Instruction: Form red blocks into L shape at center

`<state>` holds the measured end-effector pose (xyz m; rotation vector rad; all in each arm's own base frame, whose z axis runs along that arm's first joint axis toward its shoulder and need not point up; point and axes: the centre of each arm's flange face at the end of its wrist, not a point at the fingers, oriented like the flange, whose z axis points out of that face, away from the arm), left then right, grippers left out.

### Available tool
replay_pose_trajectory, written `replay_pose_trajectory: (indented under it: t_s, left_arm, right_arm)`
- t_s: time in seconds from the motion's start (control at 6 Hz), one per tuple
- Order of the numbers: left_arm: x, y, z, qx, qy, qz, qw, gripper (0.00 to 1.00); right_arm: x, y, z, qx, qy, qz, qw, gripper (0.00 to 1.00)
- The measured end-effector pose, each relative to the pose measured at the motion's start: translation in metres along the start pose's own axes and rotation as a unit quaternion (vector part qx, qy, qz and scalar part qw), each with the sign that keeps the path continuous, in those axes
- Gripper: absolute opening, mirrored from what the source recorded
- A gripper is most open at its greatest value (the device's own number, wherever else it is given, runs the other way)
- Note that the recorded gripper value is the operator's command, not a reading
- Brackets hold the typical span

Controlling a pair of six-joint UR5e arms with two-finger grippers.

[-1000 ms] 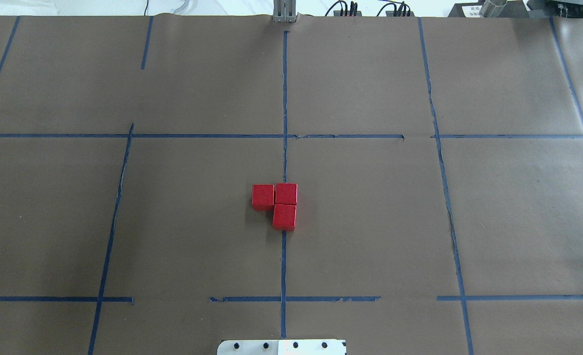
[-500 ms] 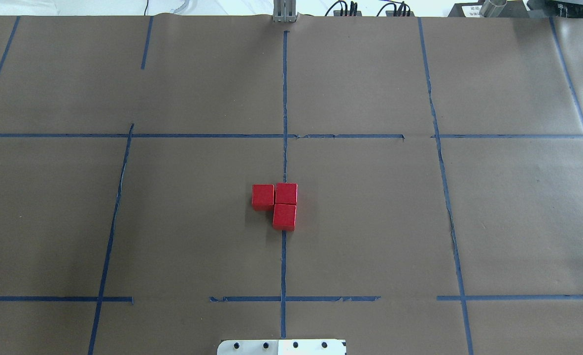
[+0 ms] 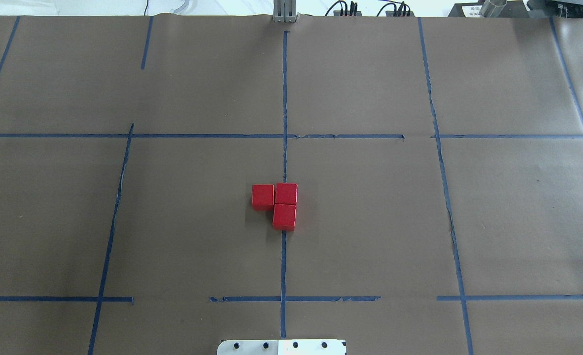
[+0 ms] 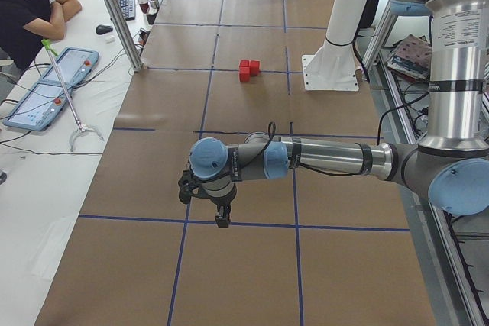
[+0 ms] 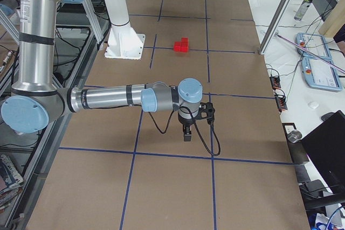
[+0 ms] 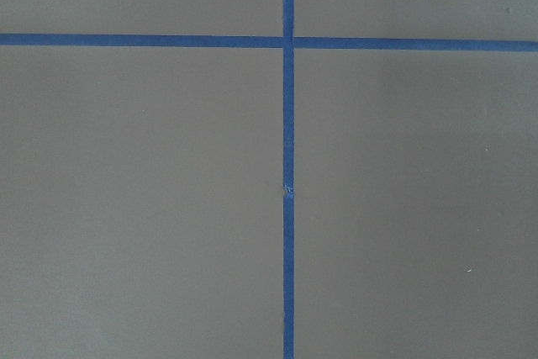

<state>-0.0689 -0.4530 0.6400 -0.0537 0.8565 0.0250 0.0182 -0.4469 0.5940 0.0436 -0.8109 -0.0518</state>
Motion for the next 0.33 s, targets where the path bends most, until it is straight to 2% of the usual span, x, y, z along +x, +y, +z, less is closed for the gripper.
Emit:
replay_pose_trajectory:
  t_s: [0.33]
  left_arm:
    - [0.0068,-0.0114,-0.0067,0.007,-0.003,0.006,1.0000,1.00]
  right_arm:
    - [0.0034,0.0004,-0.0037,-0.002,0.002,0.009,1.0000,1.00]
